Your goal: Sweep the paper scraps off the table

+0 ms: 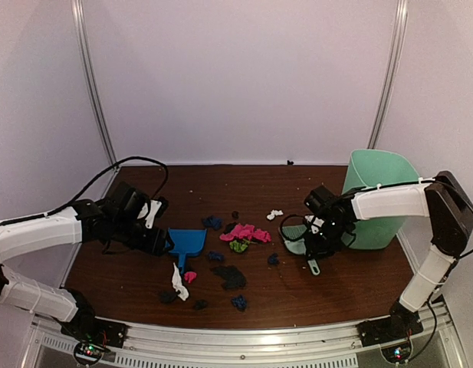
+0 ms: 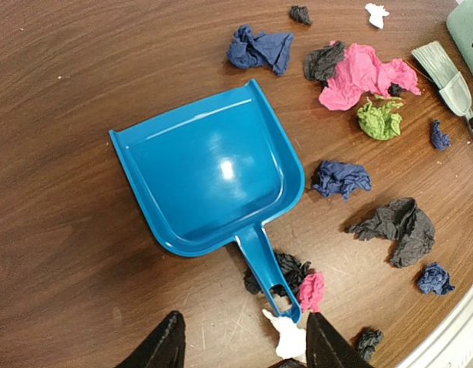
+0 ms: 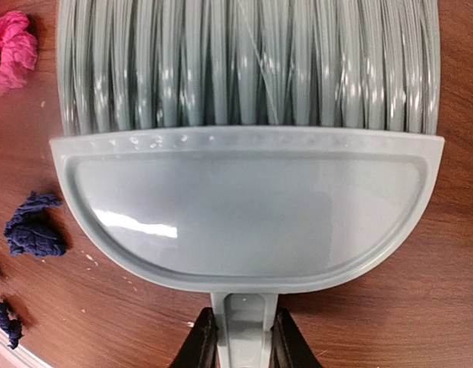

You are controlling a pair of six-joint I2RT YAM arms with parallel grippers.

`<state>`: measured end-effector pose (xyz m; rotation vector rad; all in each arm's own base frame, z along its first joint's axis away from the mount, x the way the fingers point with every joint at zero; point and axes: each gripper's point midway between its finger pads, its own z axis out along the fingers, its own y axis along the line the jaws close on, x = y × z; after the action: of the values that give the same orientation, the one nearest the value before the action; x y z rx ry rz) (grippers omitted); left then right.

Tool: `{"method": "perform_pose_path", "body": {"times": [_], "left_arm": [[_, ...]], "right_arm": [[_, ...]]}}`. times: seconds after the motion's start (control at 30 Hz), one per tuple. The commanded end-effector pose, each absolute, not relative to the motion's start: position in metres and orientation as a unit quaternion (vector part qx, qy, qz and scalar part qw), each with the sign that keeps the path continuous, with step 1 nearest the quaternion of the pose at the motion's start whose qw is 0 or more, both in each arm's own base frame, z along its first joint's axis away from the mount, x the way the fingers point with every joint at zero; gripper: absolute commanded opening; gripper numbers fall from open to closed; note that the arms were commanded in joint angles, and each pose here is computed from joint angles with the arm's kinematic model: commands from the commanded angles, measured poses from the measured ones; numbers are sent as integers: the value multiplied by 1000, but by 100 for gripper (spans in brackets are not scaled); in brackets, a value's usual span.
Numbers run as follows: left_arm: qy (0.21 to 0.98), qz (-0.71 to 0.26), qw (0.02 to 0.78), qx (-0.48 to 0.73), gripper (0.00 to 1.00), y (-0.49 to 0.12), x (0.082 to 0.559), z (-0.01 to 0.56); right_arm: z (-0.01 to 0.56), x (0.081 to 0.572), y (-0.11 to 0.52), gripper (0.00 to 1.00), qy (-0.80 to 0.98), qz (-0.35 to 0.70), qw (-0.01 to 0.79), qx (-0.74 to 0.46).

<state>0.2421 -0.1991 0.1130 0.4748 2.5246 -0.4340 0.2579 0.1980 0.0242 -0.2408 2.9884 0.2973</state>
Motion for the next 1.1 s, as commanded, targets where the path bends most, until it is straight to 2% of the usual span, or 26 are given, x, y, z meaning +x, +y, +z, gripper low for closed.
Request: {"method": "perform_pose_path", "body": {"times": [0.0,0.6,1.07], "left_arm": [[928,-160,285,176,73,-201,249,119],[920,-158,331,139,72,-192,256,147],[918,-178,329,133,72,-197,254,151]], "right_arm": [[43,263,213,0,987,127,70,-71],[111,292,247,0,966,221,134,-19],[121,292,248,0,961,237,144,-5]]}}
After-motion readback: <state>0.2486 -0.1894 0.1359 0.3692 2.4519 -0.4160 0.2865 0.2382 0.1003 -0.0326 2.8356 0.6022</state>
